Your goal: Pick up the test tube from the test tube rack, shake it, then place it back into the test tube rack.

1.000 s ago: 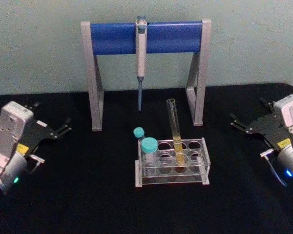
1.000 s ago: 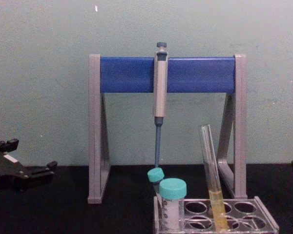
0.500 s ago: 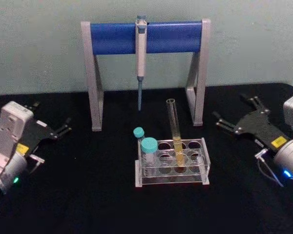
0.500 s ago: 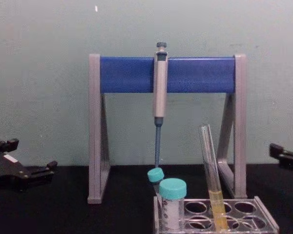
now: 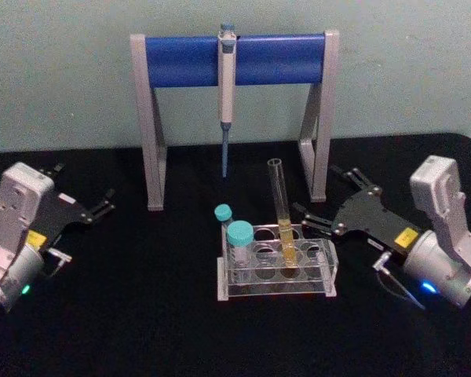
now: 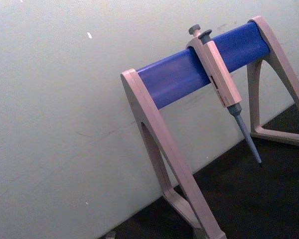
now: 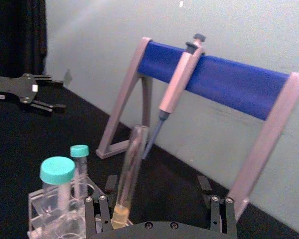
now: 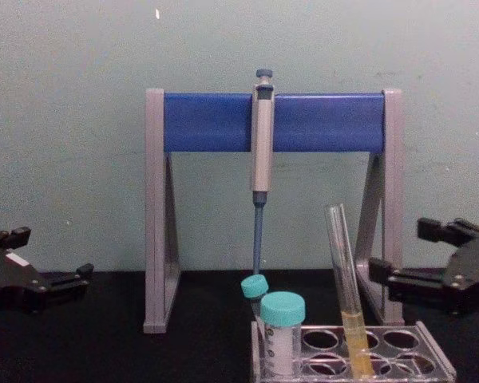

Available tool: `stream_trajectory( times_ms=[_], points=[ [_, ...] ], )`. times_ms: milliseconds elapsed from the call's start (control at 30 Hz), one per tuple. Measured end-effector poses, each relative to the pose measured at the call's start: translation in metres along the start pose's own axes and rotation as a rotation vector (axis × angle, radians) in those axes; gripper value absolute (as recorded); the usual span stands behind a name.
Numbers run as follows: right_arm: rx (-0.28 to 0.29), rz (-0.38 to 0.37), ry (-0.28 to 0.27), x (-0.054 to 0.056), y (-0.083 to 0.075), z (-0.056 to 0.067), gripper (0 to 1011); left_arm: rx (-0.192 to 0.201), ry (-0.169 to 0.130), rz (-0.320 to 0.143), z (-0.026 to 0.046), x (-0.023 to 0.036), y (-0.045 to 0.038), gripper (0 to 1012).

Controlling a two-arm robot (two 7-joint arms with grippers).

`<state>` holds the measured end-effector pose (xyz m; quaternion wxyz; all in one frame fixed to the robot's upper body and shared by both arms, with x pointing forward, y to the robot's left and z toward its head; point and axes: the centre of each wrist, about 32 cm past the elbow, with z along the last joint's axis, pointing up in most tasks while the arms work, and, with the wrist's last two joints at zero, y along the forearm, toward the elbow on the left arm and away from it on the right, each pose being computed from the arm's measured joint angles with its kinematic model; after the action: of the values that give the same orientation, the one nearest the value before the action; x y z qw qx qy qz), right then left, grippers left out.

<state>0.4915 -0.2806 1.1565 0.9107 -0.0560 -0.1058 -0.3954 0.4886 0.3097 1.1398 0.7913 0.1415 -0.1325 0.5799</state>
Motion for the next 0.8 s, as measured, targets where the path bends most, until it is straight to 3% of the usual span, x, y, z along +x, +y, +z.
stream_trajectory(
  times_ms=[433, 800],
  points=[
    [-0.046, 0.05, 0.073, -0.002, 0.025, 0.008, 1000, 0.0, 0.0, 0.0, 0.0, 0.0, 0.0, 1001],
    [-0.096, 0.067, 0.149, 0.004, 0.042, 0.019, 1000, 0.0, 0.0, 0.0, 0.0, 0.0, 0.0, 1001]
  ],
)
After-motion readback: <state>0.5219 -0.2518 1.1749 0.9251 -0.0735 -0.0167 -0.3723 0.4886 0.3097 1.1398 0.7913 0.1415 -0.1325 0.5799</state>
